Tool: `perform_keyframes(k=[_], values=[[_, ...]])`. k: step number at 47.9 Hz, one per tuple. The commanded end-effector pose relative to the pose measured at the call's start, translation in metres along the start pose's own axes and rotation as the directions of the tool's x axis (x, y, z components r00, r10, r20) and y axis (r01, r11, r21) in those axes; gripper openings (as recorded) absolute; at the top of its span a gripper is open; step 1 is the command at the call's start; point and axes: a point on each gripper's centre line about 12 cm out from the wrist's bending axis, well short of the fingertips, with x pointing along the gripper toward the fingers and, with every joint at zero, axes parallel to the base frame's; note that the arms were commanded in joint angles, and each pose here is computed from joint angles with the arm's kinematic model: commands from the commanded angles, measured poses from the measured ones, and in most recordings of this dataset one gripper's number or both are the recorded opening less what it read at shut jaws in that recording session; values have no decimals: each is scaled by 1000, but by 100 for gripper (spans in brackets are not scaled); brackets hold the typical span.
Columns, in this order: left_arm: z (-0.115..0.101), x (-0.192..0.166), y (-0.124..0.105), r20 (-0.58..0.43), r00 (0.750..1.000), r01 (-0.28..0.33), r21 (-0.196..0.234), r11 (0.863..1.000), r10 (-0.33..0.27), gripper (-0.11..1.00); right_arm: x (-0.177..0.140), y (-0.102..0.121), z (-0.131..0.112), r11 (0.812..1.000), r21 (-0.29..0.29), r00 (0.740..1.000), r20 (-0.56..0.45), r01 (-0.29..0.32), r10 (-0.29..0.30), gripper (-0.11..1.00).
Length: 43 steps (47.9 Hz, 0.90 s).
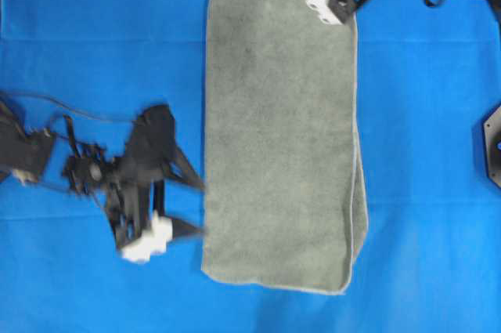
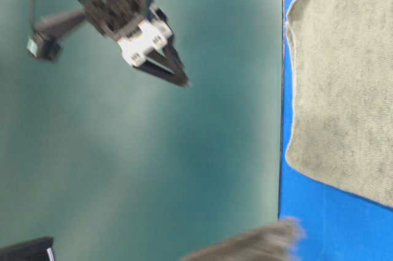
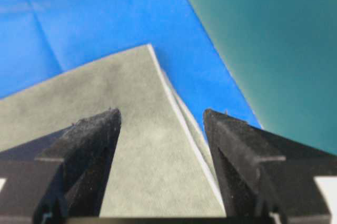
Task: Fold a large towel.
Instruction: 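Grasp the top corners of the folded strip with both grippers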
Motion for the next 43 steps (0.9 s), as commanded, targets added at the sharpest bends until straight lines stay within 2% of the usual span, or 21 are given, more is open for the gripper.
perform_keyframes(k=[1, 8, 14, 19, 25, 36, 43], values=[[18, -17, 21, 81, 996, -34, -22, 999, 36, 83, -25, 0, 0, 1000, 4, 999, 47, -2, 2, 64], [34, -36, 75, 169, 973, -154, -38, 987, 158, 83, -39, 0, -20, 1000, 11, 1000, 31, -3, 3, 64], [44, -51, 116, 231, 938, -262, -18, 965, 259, 83, -42, -3, -35, 1000, 18, 1000, 5, 4, -4, 64], [48, -54, 141, 241, 915, -331, -10, 944, 324, 83, -37, -10, -46, 999, 30, 999, -27, 23, -22, 64], [48, -50, 167, 227, 896, -393, 7, 920, 381, 83, -25, -19, -59, 998, 43, 996, -79, 47, -44, 64], [49, -20, 212, 209, 870, -467, 59, 882, 447, 83, 16, -39, -91, 993, 77, 980, -185, 87, -71, 64], [49, 1, 253, 178, 847, -516, 42, 856, 501, 83, 43, -53, -109, 989, 99, 972, -218, 106, -82, 64]])
